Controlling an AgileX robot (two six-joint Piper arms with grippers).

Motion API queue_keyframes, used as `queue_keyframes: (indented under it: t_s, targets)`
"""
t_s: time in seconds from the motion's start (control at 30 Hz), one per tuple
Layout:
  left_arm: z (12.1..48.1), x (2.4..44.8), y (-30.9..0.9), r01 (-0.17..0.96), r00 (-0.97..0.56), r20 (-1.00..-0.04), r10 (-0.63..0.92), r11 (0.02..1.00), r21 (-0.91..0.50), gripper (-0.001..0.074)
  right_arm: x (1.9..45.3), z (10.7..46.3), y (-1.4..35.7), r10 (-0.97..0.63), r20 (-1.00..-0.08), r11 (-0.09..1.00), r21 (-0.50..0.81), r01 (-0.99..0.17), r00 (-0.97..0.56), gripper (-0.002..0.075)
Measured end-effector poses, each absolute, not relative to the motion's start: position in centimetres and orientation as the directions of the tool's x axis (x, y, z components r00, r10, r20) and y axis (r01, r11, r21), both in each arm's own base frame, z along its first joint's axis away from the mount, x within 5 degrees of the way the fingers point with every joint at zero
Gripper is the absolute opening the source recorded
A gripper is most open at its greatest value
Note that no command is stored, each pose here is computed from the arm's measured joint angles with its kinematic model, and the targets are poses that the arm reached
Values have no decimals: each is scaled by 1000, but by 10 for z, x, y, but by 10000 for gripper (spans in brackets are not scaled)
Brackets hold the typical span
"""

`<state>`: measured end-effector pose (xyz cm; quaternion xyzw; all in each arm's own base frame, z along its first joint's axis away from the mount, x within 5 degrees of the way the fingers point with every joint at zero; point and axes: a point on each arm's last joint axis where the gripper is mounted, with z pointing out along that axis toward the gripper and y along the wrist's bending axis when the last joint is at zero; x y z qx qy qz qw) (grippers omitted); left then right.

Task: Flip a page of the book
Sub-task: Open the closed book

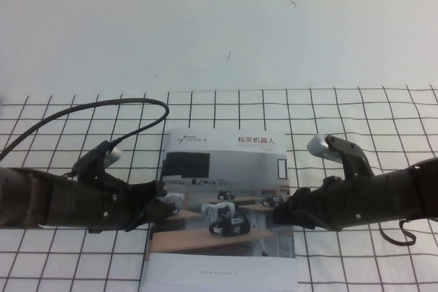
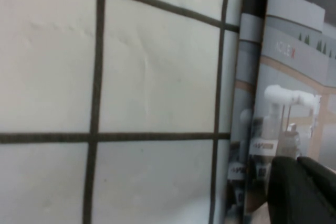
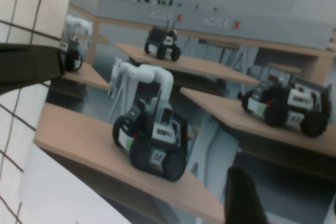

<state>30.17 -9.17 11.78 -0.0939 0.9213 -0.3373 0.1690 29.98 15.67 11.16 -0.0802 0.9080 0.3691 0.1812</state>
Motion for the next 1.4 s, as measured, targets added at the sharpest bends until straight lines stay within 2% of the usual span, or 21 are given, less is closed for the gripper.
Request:
queue_keyframes:
  t_s: [0.4,0.8,1.17,1.4]
  targets:
    - [118,302,-92,-58,-926,-247,-286,753,-656,-3,300,115,160,-19,-412,654,684,-323,-911,367]
    - [118,302,-92,-56,-926,-248,-284,754,-655,-3,296,157,167,-13,-492,532,734,-422,-871,366]
    - [118,302,-92,-56,-926,-248,-284,754,-655,-3,289,167,173,-29,-494,440,774,-455,-869,366]
    - [118,302,-92,-56,-926,-248,-285,753,-655,-3,288,168,174,-33,-493,425,780,-459,-869,366]
